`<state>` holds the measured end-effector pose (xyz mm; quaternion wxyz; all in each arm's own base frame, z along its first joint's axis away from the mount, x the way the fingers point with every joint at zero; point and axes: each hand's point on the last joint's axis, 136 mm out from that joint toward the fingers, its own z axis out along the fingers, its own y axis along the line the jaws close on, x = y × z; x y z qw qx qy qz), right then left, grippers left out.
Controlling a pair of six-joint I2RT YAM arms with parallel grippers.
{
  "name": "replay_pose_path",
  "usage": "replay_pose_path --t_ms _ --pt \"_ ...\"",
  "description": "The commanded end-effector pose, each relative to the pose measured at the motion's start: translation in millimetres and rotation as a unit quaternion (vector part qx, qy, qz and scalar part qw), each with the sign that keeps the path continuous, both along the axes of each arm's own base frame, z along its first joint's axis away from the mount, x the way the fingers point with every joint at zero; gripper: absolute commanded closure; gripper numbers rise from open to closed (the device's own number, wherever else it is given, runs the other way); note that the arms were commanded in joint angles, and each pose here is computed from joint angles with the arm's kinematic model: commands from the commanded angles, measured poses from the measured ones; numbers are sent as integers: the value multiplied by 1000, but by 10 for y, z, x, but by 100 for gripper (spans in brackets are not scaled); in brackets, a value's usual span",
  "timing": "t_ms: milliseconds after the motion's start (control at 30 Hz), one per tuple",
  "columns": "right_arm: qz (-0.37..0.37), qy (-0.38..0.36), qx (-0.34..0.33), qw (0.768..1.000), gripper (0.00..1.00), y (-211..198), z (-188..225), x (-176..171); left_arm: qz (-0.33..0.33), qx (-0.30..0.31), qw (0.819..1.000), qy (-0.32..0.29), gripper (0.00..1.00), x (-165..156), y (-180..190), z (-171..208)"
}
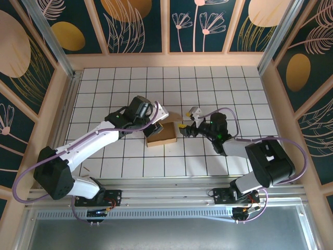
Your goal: Fold the paper box
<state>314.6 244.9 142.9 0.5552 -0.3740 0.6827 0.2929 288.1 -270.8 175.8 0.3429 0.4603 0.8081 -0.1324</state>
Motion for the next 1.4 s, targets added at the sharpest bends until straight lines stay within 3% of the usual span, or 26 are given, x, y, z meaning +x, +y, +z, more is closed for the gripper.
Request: replay_pose_path --t_ms 0,133,233,500,567,700,833,933,1300,1367 --pt "3 -36 -4 999 26 75 98 82 38 7 999 -38 49 112 110 121" --pt "-24 -48 -15 998 21 76 113 285 52 25 996 -67 51 224 165 257" --pt "-29 -52 -34 998 20 105 91 417 54 41 995 -73 62 281 170 315" --pt "-3 -12 -34 999 40 220 20 512 64 46 995 -61 87 354 129 314" --pt "2 8 -21 1000 45 251 15 503 58 36 996 -56 88 339 87 309" --pt "14 22 1 1000 45 302 46 466 50 30 997 -46 87 299 60 246" --pt "-3 -23 -34 999 26 202 42 588 49 39 997 -40 87 266 96 177" --pt "-23 -65 -65 995 21 75 106 782 43 37 998 -41 87 240 99 190" --pt "99 -75 -20 992 30 409 154 741 42 25 998 -41 88 234 69 183" --pt "100 -72 -15 992 36 452 156 750 43 23 998 -42 89 234 70 193"
